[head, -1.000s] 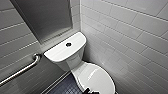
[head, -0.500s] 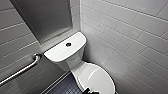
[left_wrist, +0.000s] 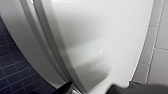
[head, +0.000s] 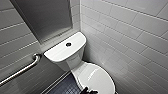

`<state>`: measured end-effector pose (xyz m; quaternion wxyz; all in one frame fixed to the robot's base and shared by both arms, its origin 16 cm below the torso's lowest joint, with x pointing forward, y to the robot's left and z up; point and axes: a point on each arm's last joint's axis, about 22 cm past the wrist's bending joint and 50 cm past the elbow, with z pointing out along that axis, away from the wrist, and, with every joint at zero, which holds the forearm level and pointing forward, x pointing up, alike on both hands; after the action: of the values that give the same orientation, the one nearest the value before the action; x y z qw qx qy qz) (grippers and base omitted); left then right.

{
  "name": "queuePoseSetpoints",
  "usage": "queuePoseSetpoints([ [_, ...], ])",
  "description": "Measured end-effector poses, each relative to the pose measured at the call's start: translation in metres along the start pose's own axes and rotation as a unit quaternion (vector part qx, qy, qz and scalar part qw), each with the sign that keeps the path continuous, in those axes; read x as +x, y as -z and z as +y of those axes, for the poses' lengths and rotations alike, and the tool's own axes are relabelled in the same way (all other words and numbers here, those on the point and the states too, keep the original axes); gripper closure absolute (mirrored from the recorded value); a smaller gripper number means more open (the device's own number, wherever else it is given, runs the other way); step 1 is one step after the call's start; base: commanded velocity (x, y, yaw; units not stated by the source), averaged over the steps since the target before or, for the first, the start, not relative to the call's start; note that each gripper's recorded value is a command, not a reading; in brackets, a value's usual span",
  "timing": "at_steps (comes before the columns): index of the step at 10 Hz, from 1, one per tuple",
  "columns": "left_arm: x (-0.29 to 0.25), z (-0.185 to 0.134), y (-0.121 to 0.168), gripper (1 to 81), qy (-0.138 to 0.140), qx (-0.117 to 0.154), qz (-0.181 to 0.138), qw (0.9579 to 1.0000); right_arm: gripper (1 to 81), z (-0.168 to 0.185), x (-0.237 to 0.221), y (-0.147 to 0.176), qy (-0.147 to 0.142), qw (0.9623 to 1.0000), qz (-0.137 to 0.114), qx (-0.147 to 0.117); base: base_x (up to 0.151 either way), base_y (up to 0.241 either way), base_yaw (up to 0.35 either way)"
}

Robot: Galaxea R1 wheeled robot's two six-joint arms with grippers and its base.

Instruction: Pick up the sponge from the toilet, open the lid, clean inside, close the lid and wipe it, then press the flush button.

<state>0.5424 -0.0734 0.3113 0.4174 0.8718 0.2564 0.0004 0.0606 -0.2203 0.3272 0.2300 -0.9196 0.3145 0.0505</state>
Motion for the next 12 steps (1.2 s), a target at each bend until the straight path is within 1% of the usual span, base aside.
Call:
queuePoseSetpoints([
  [2, 0.003, 0.001, 0.002, 1.0, 0.002, -0.002, 0.0, 1.0, 81.1, 0.0, -0.001, -0.001, -0.001, 1.0, -0.001, 0.0, 0.0, 0.0, 0.0],
  [5, 0.024, -0.002, 0.017, 1.0, 0.007, -0.005, 0.006, 0.9999, 81.1, 0.001, -0.001, -0.002, 0.0, 1.0, -0.001, -0.002, 0.0, 0.0, 0.0],
  [7, 0.028, -0.001, 0.021, 1.0, 0.006, -0.009, 0.009, 0.9999, 81.1, -0.003, -0.004, -0.006, -0.001, 1.0, -0.002, -0.001, 0.0, 0.0, 0.0],
  [10, 0.026, 0.004, 0.027, 1.0, 0.006, -0.019, 0.002, 0.9998, 81.1, 0.004, -0.002, -0.006, 0.002, 1.0, 0.001, -0.008, 0.0, 0.0, 0.0],
  [12, 0.023, 0.009, 0.031, 1.0, 0.006, -0.027, -0.002, 0.9996, 81.1, -0.001, -0.007, -0.01, 0.0, 1.0, -0.003, -0.004, 0.0, 0.0, 0.0],
])
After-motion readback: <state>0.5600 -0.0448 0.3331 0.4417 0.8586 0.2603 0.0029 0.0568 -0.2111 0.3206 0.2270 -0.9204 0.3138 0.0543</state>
